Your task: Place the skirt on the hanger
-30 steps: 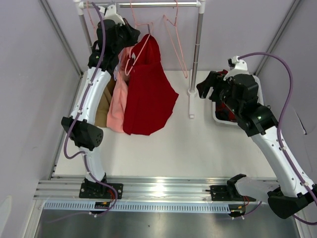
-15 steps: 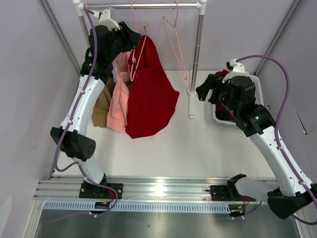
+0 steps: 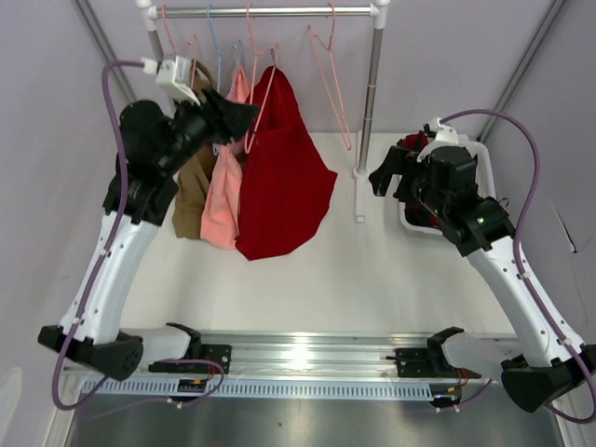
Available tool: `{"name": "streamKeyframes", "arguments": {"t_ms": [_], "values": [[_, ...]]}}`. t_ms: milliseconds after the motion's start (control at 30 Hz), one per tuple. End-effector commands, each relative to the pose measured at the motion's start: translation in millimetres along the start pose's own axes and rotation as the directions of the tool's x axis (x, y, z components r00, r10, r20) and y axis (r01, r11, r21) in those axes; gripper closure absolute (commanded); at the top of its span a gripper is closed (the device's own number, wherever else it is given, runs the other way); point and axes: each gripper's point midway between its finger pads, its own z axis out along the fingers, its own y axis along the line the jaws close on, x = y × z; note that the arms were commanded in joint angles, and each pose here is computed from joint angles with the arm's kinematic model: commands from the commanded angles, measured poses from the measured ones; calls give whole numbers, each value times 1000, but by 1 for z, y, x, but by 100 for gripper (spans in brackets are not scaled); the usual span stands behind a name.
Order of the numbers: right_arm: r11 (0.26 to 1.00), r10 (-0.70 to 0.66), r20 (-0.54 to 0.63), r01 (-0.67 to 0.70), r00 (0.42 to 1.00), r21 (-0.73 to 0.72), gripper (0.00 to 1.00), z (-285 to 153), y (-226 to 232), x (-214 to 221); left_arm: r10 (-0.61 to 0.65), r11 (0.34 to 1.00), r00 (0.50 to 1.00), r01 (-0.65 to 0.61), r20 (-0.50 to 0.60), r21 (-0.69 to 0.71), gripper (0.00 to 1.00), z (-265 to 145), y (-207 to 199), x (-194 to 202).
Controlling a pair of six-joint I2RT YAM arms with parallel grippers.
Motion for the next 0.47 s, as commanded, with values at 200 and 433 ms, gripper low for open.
{"name": "streamKeyframes", "arguments": {"t_ms": [200, 433], "values": [[999, -1, -15, 2, 1000, 50, 1, -7, -15, 12, 36, 998, 985, -26, -168, 62, 47, -64, -15, 84], [998, 0, -18, 1, 1000, 56, 0, -12, -20, 22, 124, 992, 969, -118, -212, 40, 45, -100, -5, 101]]}}
